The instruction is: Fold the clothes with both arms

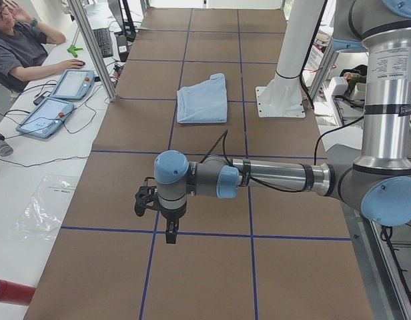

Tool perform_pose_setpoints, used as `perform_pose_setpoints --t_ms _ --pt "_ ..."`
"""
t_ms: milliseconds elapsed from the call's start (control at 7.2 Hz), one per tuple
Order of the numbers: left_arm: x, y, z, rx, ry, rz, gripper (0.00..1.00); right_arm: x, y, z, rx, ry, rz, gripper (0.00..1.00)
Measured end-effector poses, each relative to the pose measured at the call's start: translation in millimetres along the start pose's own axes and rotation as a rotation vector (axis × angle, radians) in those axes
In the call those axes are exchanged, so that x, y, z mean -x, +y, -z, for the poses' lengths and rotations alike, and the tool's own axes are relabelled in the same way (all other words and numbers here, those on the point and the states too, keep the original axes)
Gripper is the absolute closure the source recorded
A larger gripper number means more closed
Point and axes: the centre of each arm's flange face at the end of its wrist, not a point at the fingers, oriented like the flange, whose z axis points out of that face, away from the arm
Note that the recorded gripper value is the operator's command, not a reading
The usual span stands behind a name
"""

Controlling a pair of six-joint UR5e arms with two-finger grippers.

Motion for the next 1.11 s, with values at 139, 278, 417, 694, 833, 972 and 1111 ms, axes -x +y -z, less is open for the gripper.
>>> perform_pose_setpoints --t_ms 139,278,417,694,833,972,1111 --pt "0.0 0.0 0.0 0.000 0.000 0.000 0.00 1.1 -0.1 -0.6 0.000 -0.016 -0.005 0.00" --pt "-0.1 -0.1 0.1 0.000 0.000 0.001 0.00 2.2 0.1 -1.5 0.000 -0.037 -0.009 0.00" --pt "-0.2 -0.1 0.1 0.000 0.001 0.001 0.00 2.9 0.2 -2.0 0.001 -0.049 -0.023 0.00" --pt "-0.1 -0.1 0.0 0.000 0.001 0.002 0.00 5.2 -0.8 -1.4 -0.001 -0.059 -0.060 0.00" --pt "0.1 0.0 -0.2 0.000 0.001 0.002 0.00 5.7 -1.3 -1.0 -0.002 -0.060 -0.064 0.00" --pt "0.2 0.0 -0.4 0.001 0.001 0.003 0.00 5.8 -1.6 -0.8 -0.003 -0.060 -0.066 0.00" --pt "0.3 0.0 -0.4 0.001 0.001 0.004 0.00 5.6 -1.6 -0.6 -0.003 -0.060 -0.067 0.00"
